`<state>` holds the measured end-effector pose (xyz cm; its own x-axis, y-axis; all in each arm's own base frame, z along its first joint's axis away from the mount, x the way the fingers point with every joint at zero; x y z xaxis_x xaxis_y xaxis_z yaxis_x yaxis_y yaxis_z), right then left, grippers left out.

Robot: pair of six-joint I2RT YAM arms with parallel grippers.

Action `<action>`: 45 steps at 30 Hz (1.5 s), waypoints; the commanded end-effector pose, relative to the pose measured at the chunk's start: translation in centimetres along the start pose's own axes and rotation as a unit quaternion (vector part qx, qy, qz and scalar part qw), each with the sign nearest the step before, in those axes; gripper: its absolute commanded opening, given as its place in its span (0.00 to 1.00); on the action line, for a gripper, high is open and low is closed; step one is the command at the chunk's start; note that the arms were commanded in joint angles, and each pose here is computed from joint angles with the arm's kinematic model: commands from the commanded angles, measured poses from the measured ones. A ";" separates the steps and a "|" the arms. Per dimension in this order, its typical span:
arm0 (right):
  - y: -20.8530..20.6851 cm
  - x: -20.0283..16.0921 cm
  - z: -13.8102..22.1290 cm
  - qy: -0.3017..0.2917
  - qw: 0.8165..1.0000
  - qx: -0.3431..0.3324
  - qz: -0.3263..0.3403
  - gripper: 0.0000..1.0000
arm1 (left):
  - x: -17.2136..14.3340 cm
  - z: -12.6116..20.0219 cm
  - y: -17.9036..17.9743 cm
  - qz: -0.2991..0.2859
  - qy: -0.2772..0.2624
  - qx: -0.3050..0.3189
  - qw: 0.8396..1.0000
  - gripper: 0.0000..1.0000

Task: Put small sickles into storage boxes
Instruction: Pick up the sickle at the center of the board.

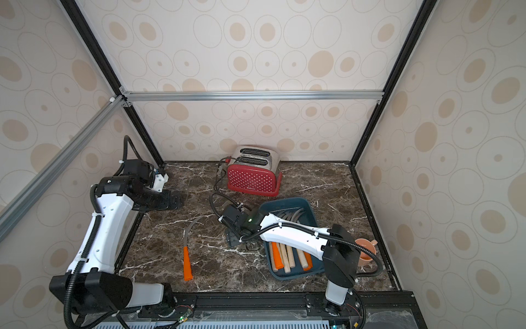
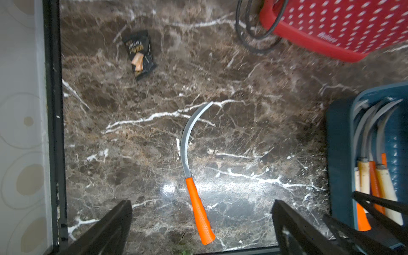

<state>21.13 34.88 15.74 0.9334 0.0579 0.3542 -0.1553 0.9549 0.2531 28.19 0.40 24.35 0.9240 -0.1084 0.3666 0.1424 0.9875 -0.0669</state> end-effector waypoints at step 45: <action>15.0 -7.2 -8.2 0.116 0.988 0.073 0.074 0.78 | 8.7 3.7 5.8 0.130 -0.135 0.081 0.979 0.99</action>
<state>15.47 50.51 10.00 0.9413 0.2583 0.2172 -0.3208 0.8848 0.3381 34.94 4.91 27.36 0.8506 0.1254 0.5106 -0.1295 0.9912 -0.0277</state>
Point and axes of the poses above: each gripper's point midway between its finger pads, its own z axis back along the fingers, its own y axis along the line the jaws close on, x = y × z, the point moved 2 cm from there along z, back along the fingers, and after that the axes turned 11 degrees about -z, right-handed, at the moved point
